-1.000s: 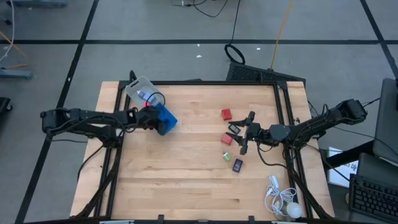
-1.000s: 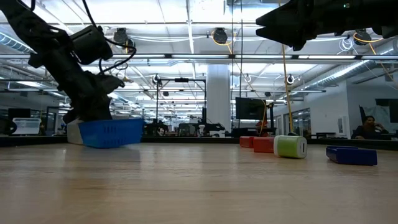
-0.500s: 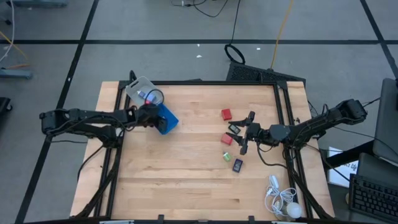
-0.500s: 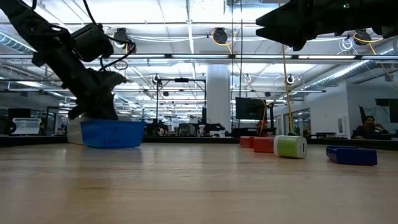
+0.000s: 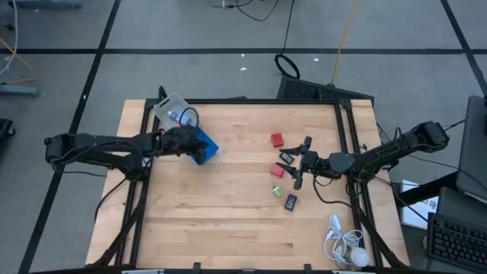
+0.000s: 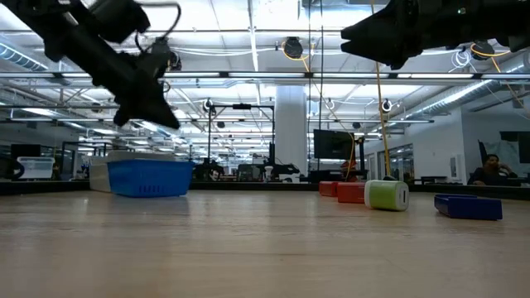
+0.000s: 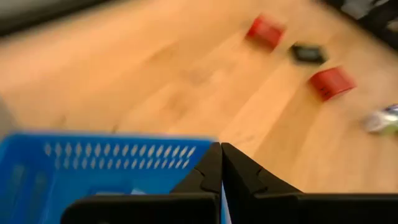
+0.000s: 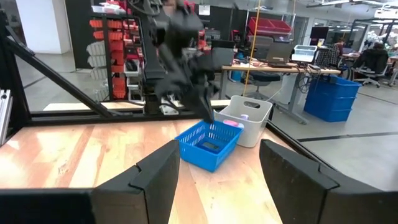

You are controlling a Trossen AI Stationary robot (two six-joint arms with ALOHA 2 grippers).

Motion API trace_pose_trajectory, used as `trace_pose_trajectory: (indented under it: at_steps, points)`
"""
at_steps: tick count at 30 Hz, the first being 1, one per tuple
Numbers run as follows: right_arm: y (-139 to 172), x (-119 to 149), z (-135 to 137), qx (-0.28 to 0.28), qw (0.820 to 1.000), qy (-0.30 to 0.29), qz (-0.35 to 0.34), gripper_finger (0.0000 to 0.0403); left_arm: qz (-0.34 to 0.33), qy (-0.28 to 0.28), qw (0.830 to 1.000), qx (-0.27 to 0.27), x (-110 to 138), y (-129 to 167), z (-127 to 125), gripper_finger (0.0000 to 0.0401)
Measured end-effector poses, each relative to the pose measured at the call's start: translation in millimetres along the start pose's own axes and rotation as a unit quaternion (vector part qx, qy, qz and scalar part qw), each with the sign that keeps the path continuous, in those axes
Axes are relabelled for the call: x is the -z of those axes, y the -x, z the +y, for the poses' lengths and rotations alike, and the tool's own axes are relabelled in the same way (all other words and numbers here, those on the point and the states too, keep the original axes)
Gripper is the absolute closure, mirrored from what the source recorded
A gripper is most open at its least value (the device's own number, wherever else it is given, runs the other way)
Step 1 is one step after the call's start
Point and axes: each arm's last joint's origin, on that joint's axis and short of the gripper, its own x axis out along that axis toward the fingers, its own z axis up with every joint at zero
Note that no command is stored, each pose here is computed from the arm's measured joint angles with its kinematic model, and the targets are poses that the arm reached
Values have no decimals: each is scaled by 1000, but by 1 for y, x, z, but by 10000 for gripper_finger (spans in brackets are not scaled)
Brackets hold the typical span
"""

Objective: Pick & Place Office items
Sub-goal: Put the dark blue digital timer into the blue bin

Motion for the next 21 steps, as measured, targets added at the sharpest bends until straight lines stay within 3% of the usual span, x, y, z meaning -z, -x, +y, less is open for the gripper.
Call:
trace_pose_trajectory:
  at_steps: [4, 10, 21]
  points:
    - [0, 1, 0, 0, 1000, 1, 5, 190, -57, -57, 995, 50, -6, 18, -18, 395]
    - [0, 2, 0, -1, 1000, 2, 10, 190, -125, -144, 973, 132, -5, 50, -42, 397]
    - [0, 7, 0, -1, 999, 3, 34, 190, -158, -166, 966, 117, 12, 81, -36, 398]
